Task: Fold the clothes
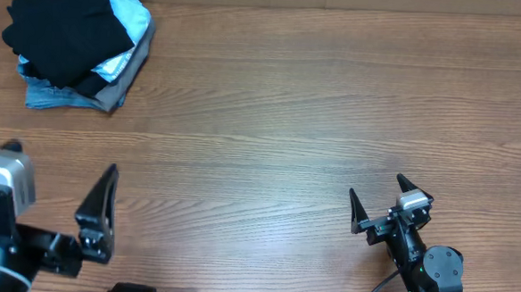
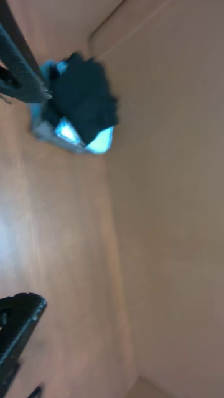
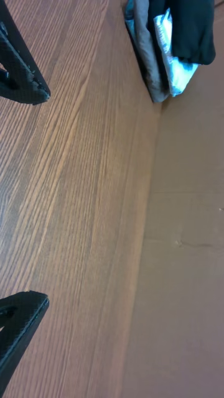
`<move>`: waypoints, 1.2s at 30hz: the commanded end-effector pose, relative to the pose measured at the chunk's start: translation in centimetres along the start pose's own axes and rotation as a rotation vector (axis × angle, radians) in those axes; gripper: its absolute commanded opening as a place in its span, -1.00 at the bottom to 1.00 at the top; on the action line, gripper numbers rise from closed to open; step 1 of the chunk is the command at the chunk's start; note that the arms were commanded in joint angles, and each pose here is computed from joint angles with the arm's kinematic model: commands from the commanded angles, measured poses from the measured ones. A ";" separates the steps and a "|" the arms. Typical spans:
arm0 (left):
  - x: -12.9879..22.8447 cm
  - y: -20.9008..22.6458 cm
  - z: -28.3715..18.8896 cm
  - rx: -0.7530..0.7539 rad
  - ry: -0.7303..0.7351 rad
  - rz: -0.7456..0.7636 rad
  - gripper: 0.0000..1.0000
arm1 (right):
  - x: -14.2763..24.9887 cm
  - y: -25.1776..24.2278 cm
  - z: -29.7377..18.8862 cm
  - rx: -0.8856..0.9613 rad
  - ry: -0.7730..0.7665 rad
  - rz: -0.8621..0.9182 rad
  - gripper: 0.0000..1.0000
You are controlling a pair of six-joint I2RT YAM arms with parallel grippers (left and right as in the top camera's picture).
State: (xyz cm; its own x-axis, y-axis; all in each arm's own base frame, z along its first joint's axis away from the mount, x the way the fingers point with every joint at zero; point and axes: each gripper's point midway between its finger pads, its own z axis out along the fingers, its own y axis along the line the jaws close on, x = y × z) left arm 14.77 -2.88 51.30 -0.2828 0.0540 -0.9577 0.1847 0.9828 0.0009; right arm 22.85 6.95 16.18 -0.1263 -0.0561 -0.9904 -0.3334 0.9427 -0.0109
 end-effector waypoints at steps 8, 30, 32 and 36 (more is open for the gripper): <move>5.4 0.3 4.4 -0.022 -0.180 0.184 1.00 | -0.1 0.0 0.0 0.000 -0.011 -0.001 1.00; 24.5 1.0 14.0 -0.017 -0.238 0.195 1.00 | -0.1 0.0 0.0 0.000 -0.011 -0.001 1.00; 25.4 1.1 14.7 -0.018 -0.233 0.194 1.00 | -0.1 0.0 0.0 0.000 -0.011 -0.001 1.00; 27.5 1.9 15.9 -0.048 -0.188 0.181 1.00 | -0.1 0.0 0.0 0.000 -0.011 -0.001 1.00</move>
State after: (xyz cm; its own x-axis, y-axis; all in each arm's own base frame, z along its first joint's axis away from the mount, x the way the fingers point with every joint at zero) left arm 22.00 -2.88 21.48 -0.0577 0.1851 -0.9810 0.1978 0.9653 0.1705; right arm 22.85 7.01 15.91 -0.1313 -0.0574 -0.9897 -0.3364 0.9417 -0.0100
